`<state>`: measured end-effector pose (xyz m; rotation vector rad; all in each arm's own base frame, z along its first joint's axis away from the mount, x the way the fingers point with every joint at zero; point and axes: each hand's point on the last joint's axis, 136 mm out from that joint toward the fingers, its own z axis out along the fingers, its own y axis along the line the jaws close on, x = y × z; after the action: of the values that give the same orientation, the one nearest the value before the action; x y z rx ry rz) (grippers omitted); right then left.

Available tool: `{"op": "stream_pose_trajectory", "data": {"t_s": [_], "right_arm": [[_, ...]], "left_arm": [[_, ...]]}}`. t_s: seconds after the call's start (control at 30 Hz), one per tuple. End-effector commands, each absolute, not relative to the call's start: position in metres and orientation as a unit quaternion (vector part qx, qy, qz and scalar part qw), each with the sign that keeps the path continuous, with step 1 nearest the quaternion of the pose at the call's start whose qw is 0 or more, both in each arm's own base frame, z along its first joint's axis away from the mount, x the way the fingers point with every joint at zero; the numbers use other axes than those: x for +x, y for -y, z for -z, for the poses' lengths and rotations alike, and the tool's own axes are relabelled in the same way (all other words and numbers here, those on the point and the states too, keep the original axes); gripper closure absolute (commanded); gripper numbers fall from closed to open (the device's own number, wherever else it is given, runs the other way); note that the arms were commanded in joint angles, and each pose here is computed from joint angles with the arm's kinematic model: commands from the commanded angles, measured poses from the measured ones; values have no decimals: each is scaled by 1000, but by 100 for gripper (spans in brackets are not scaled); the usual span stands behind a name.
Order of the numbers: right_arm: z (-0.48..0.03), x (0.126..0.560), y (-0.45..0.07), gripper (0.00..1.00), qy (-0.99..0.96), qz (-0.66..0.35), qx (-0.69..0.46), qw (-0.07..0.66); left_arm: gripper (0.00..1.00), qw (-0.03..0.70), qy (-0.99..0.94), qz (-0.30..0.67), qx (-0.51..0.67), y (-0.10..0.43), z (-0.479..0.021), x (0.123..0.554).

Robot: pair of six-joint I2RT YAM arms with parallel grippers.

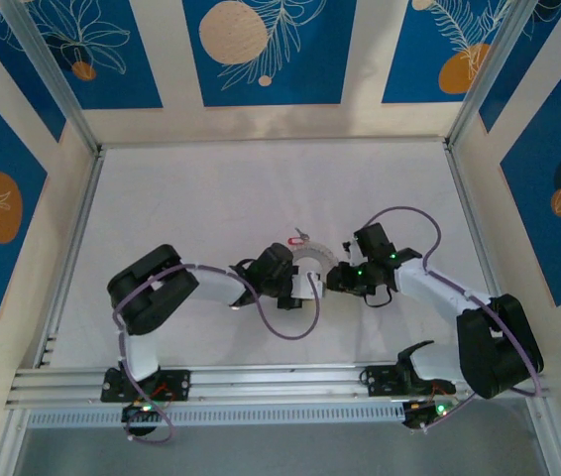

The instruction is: Put the keys on the keyring

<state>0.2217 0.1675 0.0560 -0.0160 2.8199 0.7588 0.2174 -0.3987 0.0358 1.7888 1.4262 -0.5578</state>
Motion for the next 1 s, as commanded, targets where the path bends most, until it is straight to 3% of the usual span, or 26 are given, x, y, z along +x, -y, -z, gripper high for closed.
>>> {"op": "stream_pose_trajectory", "data": {"t_s": [0.0, 0.13, 0.3, 0.47, 0.73, 0.97], "right_arm": [[-78, 225, -190, 63, -930, -294, -95, 197], [-92, 223, -211, 65, -882, -326, -186, 286], [-98, 191, -245, 63, -793, -337, -375, 343], [-84, 186, -255, 65, -753, -326, -427, 379], [-40, 182, -277, 60, -751, -275, -486, 352], [-32, 204, -280, 64, -743, -210, -488, 406]], "left_arm": [[100, 371, -534, 210, 730, 377, -40, 201], [100, 347, -516, 201, 757, 356, -38, 189], [100, 355, -504, 183, 766, 340, -45, 186], [100, 372, -511, 183, 753, 325, -50, 201], [100, 397, -528, 219, 718, 314, -65, 219], [100, 388, -536, 240, 710, 319, -60, 218]]}}
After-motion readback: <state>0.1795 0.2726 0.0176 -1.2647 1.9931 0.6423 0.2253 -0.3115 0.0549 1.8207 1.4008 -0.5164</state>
